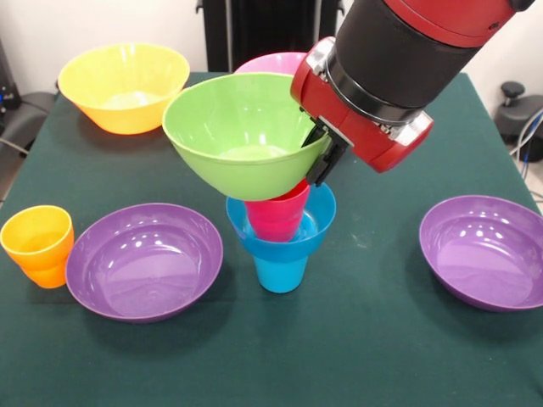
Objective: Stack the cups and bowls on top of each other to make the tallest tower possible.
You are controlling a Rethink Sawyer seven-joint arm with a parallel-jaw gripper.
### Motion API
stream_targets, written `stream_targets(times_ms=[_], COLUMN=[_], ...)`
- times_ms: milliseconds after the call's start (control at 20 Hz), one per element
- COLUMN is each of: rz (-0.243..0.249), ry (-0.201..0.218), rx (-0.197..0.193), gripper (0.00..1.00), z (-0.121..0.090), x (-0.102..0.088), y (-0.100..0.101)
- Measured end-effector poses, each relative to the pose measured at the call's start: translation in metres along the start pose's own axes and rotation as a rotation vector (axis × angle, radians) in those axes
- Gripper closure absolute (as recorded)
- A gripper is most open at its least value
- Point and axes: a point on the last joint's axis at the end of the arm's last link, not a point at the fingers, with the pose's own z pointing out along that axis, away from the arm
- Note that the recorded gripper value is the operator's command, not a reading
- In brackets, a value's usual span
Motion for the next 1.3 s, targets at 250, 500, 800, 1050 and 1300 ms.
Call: stream_targets(times_ms=[250,500,800,1050,1300], rz=[-0.001,-0.002,-0.002,-0.004,-0.006], ry=[0.001,0.003,0.004,0.013,0.031], rx=[-0.002,-0.008,-0.017,-0.024,-0.026], gripper=[1.0,1.0,1.0,1.0,1.0], z=[-0.0001,-0.001,-0.0045,-0.0047,0.0006], x=[0.0004,0.0009,0.0012,0.0045,0.0088], y=[0.0006,0.0016,0.0022,0.0038,0.0051])
